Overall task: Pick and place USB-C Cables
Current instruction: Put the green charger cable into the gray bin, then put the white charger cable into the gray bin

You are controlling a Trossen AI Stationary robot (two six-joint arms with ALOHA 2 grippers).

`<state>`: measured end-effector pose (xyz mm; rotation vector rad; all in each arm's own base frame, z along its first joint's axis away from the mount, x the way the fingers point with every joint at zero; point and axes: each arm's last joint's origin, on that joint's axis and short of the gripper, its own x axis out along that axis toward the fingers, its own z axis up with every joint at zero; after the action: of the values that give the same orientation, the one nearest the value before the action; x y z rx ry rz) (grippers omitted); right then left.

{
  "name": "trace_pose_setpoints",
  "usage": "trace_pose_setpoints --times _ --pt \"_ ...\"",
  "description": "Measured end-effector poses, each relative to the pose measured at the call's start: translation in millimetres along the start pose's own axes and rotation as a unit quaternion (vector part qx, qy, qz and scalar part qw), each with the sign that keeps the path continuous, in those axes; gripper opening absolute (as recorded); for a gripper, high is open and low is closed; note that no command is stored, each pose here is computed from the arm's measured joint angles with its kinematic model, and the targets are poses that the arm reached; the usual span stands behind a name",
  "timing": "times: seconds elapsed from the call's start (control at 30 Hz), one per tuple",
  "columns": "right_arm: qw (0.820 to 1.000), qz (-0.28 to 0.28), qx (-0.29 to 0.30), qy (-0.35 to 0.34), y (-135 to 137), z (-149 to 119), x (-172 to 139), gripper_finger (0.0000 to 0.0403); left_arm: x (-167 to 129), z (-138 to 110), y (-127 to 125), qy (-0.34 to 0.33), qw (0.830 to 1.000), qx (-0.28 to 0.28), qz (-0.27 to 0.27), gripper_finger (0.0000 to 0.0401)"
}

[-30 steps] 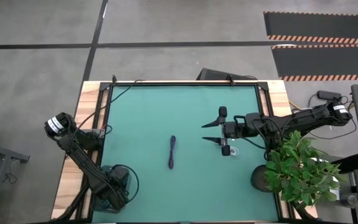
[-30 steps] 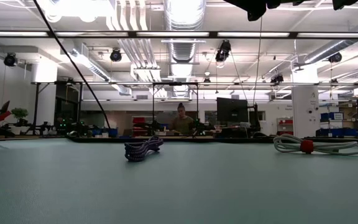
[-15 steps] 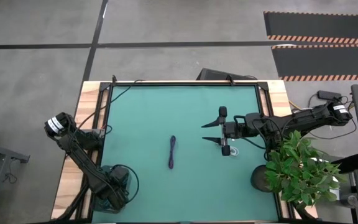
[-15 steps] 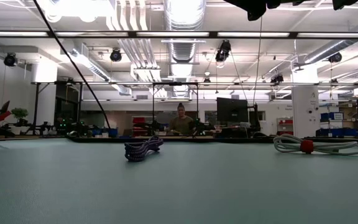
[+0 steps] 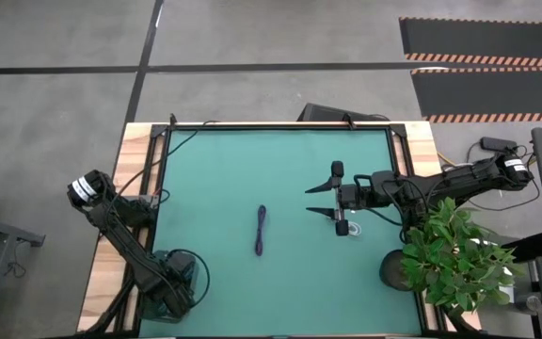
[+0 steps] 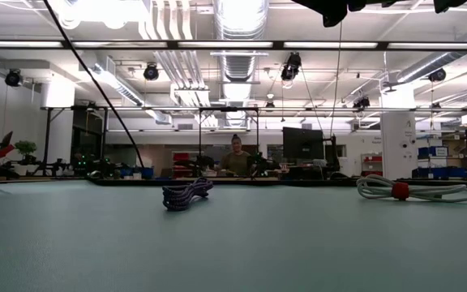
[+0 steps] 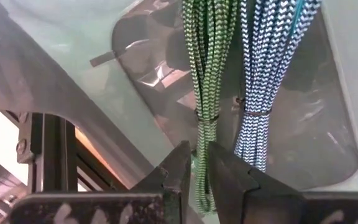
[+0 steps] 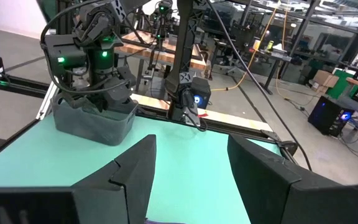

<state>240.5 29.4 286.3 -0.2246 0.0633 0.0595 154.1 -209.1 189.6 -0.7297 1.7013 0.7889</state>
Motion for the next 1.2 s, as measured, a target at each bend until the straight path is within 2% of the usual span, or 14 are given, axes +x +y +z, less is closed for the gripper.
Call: trace_pose_setpoints --times 0.33,0.7,0.97,1.2 --pt "1.0 0.0 0.0 0.0 0.0 0.0 0.0 0.0192 -0.6 -0.3 -0.6 0.0 1.0 -0.014 -0.002 0.0043" --pt "1.0 0.0 0.0 0.0 0.0 0.0 0.0 0.0192 -6.3 -1.7 1.5 0.012 1.0 -0.004 -0.011 0.0127" --pt "1.0 0.0 0.008 0.0 0.0 0.0 0.0 0.0192 -40.1 -9.5 7.8 0.047 0.996 -0.008 -0.072 0.0132" --pt "1.0 0.0 0.027 0.0 0.0 0.0 0.0 0.0192 -71.2 -10.4 8.0 -0.024 0.987 -0.01 -0.156 0.0132"
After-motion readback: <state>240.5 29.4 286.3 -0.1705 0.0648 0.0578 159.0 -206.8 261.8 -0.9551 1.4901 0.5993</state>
